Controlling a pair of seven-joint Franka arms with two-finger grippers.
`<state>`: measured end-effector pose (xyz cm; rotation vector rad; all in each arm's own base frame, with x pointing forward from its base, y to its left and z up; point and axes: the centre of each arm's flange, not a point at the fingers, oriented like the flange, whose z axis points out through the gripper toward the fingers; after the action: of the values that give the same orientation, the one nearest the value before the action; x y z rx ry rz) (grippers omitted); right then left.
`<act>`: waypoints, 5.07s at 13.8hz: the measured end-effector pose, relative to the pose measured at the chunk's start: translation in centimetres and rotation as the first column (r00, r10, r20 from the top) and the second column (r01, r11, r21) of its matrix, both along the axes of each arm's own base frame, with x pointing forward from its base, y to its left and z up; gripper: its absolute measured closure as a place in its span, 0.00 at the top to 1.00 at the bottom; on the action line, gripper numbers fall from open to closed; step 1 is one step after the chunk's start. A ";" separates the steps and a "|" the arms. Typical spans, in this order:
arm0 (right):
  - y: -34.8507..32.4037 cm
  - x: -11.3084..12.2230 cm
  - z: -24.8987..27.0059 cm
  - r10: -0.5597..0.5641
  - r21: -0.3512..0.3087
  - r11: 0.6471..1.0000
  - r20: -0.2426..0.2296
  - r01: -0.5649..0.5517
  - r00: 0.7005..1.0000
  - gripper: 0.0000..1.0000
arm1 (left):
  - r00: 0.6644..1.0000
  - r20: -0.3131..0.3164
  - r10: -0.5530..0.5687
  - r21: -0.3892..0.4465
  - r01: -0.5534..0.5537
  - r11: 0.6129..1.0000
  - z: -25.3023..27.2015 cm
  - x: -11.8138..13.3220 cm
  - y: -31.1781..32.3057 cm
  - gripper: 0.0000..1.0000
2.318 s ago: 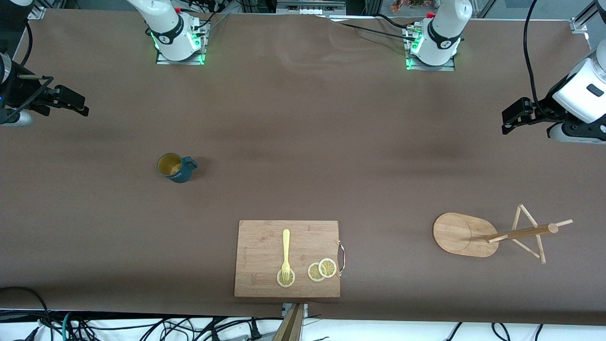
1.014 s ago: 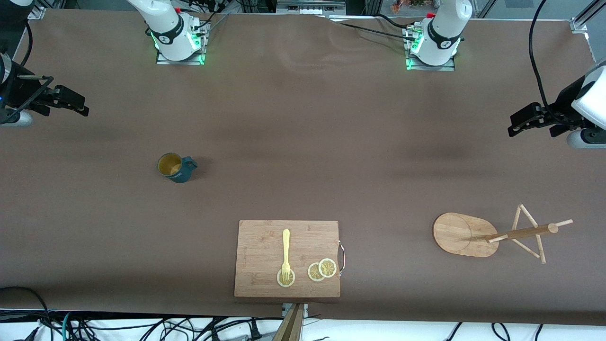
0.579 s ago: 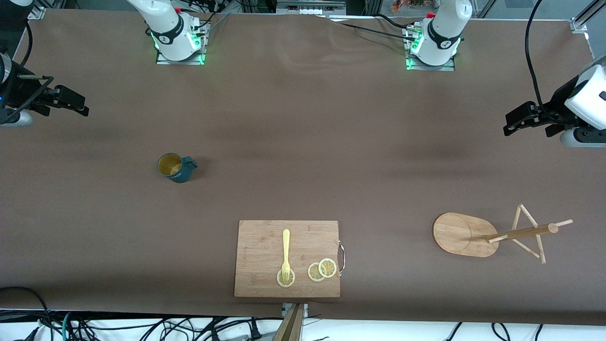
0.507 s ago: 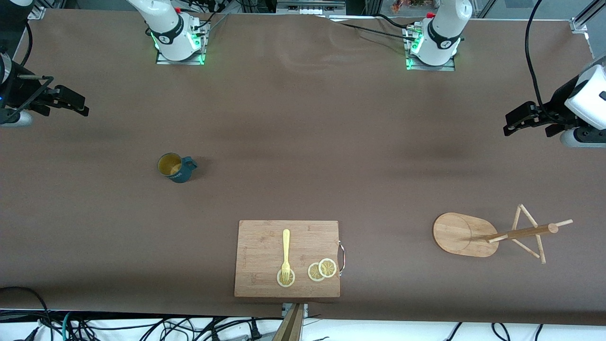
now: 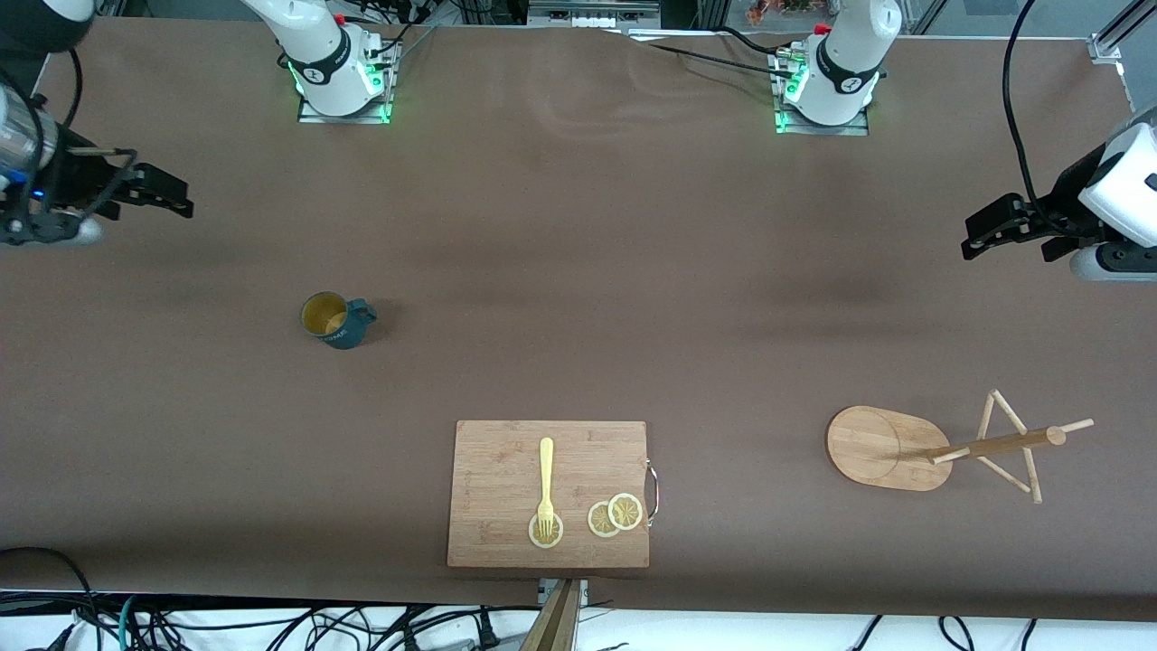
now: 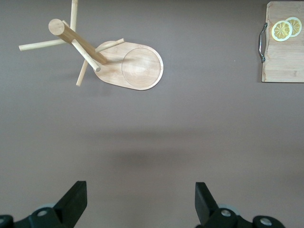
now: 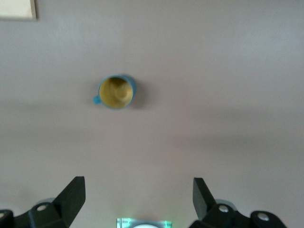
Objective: Pass cup and hang on rack
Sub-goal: 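Lower the right gripper over the teal mug and grasp its rim, then carry the teal mug with the right gripper to the table middle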
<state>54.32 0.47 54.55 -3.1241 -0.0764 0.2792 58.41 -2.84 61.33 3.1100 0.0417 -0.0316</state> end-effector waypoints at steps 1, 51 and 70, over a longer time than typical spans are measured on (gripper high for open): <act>0.2 0.5 -1.8 0.004 -0.001 1.000 -0.036 -0.004 0.999 1.00 | 1.000 0.000 0.000 0.000 0.000 1.000 0.0 0.0 0.0 1.00; 32.5 3.1 -18.2 -0.064 0.030 0.998 0.026 0.063 0.998 0.05 | 1.000 0.003 0.003 0.000 -0.003 1.000 0.1 0.0 0.1 1.00; 58.5 -10.4 -31.2 -0.316 0.046 0.949 0.096 0.313 0.944 0.20 | 0.999 -0.050 0.006 -0.006 -0.006 1.000 -6.3 1.8 0.1 1.00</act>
<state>43.96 58.93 23.37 -3.0519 0.4115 0.1118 60.18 -2.73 55.02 3.1029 0.0516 -0.1098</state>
